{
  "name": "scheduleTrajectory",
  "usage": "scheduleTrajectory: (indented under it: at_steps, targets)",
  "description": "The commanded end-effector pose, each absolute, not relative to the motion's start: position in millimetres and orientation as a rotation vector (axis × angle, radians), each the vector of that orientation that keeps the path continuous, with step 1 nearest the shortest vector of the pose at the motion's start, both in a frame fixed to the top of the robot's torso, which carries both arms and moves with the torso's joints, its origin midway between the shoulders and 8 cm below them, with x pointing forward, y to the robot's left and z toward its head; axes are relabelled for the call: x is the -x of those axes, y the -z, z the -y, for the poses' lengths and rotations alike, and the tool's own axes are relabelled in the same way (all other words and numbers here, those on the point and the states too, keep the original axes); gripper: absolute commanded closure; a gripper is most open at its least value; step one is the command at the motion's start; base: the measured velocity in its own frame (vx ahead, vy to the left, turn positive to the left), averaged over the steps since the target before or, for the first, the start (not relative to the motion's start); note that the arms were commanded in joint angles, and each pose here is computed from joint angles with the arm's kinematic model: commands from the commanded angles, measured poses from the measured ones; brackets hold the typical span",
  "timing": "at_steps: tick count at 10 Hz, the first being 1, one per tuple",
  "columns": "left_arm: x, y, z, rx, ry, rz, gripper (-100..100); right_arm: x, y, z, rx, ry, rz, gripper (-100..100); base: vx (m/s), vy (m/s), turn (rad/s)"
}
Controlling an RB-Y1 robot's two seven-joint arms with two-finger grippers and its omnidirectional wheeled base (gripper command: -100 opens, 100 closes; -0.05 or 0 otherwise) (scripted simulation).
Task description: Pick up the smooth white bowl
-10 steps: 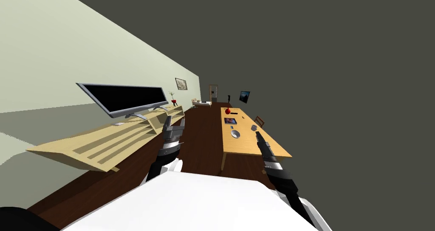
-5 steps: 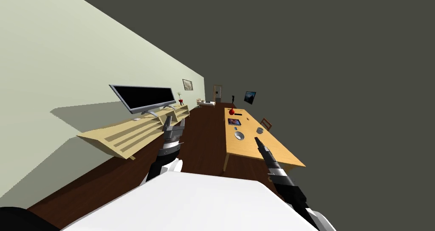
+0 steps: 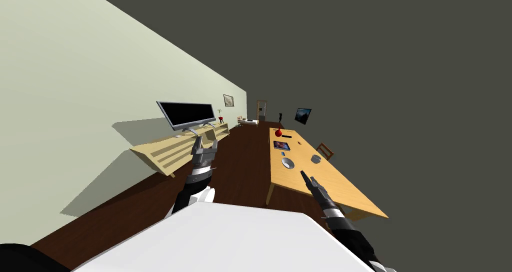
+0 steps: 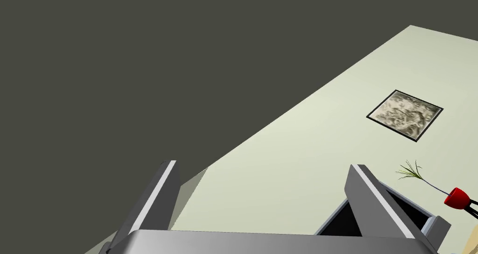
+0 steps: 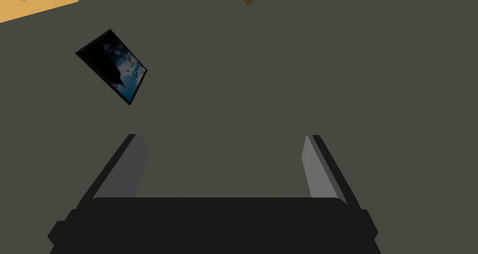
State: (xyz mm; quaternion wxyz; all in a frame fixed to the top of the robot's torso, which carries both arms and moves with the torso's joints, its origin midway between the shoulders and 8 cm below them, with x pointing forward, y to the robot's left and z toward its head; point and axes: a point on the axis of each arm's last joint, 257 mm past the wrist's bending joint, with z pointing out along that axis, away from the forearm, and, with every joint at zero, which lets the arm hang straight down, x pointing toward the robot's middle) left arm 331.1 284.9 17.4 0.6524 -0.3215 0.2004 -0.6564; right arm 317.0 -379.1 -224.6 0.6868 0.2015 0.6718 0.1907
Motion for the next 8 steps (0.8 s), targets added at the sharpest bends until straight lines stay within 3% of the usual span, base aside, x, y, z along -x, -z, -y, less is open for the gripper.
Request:
scheduleTrajectory:
  at_steps: [1, 8]
  targets:
    - [-331.1, -17.4, -284.9, 0.730, 1.490, -0.455, 0, -311.5, 236.1, 384.5, -0.424, -0.376, -1.549, -100, 0.014, 0.011, 0.130]
    - [-331.1, -17.4, -285.0, 0.730, 1.489, -0.455, 0, -258.2, 320.3, 434.3, -0.284, -0.055, -1.839, -100, 0.022, 0.018, 0.187]
